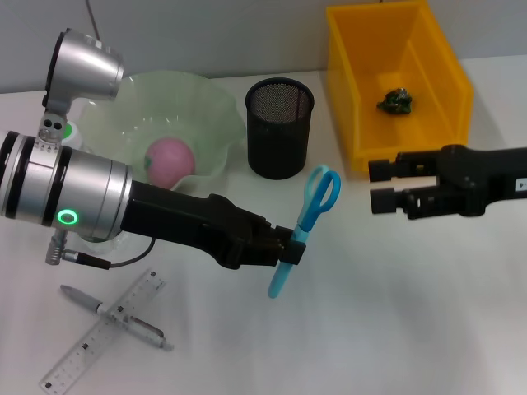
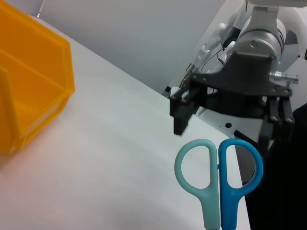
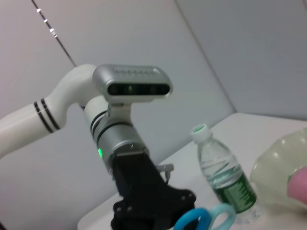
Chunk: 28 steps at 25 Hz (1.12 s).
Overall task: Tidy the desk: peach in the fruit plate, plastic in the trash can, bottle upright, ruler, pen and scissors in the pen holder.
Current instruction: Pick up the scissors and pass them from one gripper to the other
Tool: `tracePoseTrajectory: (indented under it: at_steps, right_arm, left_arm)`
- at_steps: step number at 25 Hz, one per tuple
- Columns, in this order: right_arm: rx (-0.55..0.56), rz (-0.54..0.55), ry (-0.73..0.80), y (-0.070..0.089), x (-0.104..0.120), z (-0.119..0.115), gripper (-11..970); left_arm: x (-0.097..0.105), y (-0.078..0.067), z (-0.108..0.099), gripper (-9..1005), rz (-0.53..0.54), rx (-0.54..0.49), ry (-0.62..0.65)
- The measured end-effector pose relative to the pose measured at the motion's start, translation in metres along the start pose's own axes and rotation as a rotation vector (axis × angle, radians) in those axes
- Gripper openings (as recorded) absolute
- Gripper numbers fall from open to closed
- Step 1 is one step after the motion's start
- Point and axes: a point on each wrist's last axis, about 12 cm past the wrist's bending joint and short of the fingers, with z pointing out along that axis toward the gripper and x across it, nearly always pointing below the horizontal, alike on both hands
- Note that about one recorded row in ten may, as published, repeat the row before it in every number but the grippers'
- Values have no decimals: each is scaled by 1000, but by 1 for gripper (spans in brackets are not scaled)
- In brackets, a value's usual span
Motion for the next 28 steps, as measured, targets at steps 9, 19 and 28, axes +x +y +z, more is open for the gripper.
tracePoseTrajectory:
  at_steps: [9,19,28]
  right_arm:
    - [-23,14,44,3,5,0,768]
    - [-25,101,58,3,1,-7,768]
    - [-15,152,114,4,7,-14,767]
  left_arm:
    - [0,-1,1,253,56,6,10]
    - [-6,2,-5,256,187,-74,128]
    - [-12,2,-13,259,235,-82,17]
